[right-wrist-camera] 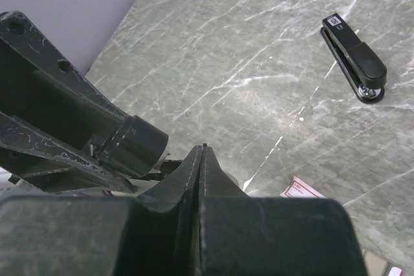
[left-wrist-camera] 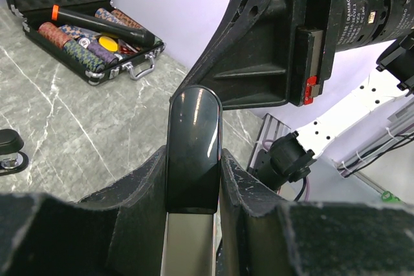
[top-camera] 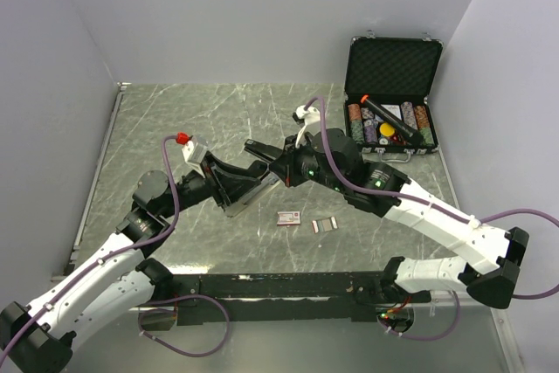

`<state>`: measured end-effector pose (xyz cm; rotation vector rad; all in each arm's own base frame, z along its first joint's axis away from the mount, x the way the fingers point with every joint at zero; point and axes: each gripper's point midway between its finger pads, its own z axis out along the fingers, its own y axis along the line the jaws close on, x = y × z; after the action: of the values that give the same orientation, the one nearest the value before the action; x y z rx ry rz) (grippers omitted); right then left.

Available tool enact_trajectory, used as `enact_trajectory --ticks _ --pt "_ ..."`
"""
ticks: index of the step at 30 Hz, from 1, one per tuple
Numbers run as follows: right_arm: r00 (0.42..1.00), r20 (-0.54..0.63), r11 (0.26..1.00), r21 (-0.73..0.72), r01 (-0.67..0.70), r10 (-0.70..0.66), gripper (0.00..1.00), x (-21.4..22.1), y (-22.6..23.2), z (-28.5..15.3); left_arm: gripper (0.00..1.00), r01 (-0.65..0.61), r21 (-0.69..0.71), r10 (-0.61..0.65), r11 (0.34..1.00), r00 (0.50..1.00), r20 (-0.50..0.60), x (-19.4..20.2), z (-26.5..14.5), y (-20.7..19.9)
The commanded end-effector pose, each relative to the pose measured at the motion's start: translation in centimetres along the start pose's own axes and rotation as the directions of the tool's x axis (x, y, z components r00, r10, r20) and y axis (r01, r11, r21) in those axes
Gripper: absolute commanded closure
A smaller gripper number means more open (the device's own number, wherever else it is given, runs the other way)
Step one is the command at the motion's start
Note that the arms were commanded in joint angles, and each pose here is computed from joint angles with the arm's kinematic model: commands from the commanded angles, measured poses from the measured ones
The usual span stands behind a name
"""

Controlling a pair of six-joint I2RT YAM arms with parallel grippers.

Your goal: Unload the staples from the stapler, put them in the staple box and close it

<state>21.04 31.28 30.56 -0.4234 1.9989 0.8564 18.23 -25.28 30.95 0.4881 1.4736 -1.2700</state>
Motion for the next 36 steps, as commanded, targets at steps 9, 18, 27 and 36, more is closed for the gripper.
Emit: enact_trajectory --ticks 9,18,27,36 --pt "0.995 0.098 0.998 -0.057 -0.023 0.028 1.00 -3.4 2.2 -1.6 0.99 -0.061 0.037 0.057 0.997 0.993 0.106 -2.9 0.0 -1.5" --pt "0.994 0.104 0.997 -0.072 -0.011 0.018 1.00 -3.8 2.9 -2.0 0.99 -0.059 0.028 0.056 0.998 0.994 0.097 -2.8 0.2 -1.3" --pt "0.997 0.078 0.998 -0.064 -0.007 0.012 1.00 -2.8 2.9 -1.3 0.99 -0.061 0.024 0.057 0.998 0.992 0.112 -3.1 0.2 -1.4" --pt "0.999 0.048 1.000 -0.008 -0.016 0.017 1.00 -0.9 1.9 0.1 0.99 -0.046 0.053 0.038 0.998 0.989 0.146 -3.8 0.0 -2.1"
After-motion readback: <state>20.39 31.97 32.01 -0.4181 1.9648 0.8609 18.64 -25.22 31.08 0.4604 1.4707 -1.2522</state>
